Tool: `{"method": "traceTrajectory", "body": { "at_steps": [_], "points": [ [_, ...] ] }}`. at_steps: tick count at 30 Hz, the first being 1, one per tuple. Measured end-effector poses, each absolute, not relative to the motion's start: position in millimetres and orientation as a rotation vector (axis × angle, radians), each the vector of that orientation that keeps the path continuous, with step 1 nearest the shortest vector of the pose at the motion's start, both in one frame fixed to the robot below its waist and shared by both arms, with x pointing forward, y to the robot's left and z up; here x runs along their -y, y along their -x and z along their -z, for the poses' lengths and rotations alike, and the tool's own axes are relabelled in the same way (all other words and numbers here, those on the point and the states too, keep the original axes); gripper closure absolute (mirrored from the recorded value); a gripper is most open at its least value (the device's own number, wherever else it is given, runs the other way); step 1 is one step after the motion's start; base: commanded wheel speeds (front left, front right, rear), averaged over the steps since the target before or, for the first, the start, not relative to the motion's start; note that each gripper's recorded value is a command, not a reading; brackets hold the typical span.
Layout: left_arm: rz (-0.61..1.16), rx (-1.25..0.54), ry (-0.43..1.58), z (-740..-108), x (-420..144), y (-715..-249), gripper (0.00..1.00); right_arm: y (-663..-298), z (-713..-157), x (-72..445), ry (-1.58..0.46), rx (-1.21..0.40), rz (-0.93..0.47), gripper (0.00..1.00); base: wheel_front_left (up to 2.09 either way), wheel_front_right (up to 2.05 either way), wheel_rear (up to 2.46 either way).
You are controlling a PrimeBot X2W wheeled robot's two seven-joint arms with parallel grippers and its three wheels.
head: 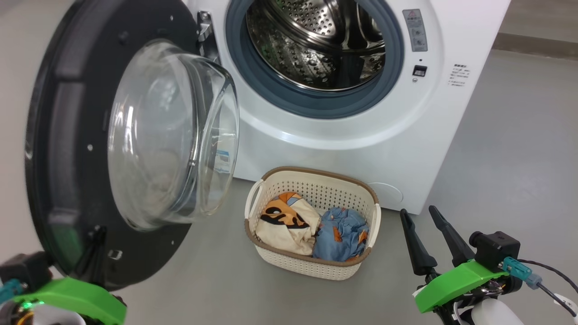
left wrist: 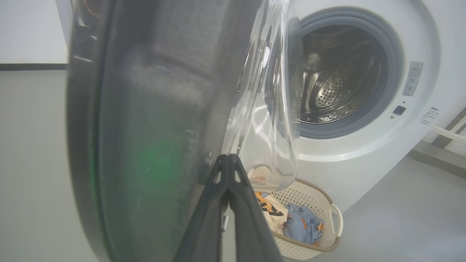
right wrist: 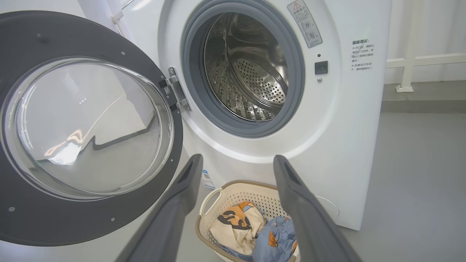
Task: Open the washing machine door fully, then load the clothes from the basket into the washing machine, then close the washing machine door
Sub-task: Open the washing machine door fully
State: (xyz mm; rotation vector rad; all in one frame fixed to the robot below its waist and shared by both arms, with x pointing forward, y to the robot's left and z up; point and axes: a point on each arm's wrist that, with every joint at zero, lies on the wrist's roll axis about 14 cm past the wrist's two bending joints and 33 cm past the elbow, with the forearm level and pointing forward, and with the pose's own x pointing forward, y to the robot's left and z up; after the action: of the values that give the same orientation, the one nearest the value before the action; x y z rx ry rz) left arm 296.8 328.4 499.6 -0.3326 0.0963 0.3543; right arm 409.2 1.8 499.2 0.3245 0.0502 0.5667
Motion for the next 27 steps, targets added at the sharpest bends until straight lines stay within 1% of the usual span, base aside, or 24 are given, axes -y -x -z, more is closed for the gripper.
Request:
{"method": "traceTrajectory", "body": {
  "at_steps": [14, 27],
  "points": [
    [-0.519, -0.180, 0.285, -494.6, -412.2, -298.3, 1.00, -414.9, -474.1, -21.2, -0.342, -0.122, -0.603, 0.00, 0.00, 0.00, 0.00],
    [-0.636, -0.240, 0.227, -496.9, -463.5, -307.9, 1.00, -429.5, -461.4, -35.0, -0.358, -0.150, -0.623, 0.00, 0.00, 0.00, 0.00]
  ]
}}
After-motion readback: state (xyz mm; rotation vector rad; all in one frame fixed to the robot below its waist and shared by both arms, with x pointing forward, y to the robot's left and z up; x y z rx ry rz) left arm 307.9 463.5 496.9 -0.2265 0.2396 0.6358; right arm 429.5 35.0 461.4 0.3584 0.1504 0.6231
